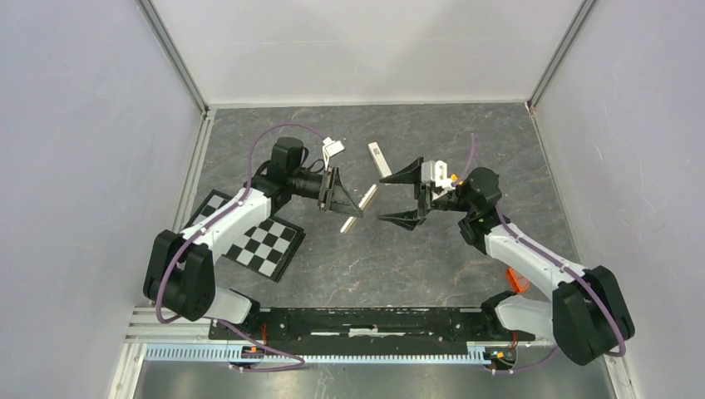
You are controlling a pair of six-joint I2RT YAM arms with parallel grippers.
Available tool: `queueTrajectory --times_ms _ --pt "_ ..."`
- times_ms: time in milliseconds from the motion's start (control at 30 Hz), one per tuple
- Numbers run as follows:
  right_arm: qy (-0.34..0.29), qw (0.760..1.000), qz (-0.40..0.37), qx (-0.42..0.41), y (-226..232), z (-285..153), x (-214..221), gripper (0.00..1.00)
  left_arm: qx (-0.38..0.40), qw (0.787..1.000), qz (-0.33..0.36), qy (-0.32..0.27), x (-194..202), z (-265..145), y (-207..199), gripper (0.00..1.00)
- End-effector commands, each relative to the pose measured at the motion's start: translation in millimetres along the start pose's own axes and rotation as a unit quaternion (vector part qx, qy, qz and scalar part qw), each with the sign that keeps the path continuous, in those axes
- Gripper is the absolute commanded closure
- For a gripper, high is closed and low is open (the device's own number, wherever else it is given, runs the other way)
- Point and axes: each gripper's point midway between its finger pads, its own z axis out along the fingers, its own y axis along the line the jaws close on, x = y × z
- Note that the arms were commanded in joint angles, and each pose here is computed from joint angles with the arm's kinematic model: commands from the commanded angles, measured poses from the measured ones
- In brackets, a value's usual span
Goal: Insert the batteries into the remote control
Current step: Pick up the remote control from the center of the board.
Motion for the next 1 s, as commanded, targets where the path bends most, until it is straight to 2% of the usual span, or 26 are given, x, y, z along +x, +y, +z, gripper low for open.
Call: queueTrajectory --times_ms 0,200,333,433,633,833,967 --pt "-0.007 0.99 -0.113 -0.079 0.7 12.4 -10.0 0.12 0.064 0.997 0.032 0.036 14.1 -3.7 -28.4 0.69" --pt "-0.009 0.979 -0.134 -0.152 3.6 25.6 -13.9 0.13 0.062 0.993 0.062 0.076 34.8 -5.4 -31.7 0.69" --pt "0.064 0.968 -0.148 -0.194 8.5 24.7 18.2 0.13 0.066 0.99 0.083 0.097 47.1 -6.6 -36.5 0.69" --pt "0.102 0.95 -0.165 -0.244 19.0 29.5 32.3 0.16 0.066 0.988 0.101 0.098 48.5 -6.1 -36.8 0.69" --pt "0.116 0.926 -0.145 -0.329 43.9 21.4 45.2 0.24 0.026 0.99 0.105 0.094 43.1 -5.0 -26.4 0.73" --pt "0.117 0.923 -0.146 -0.335 47.7 18.4 46.5 0.25 -0.001 0.99 0.112 0.087 37.2 -5.8 -22.3 0.74" --pt "0.118 0.93 -0.15 -0.315 42.3 23.9 43.2 0.32 -0.004 0.991 0.101 0.087 33.7 -4.6 -21.7 0.75"
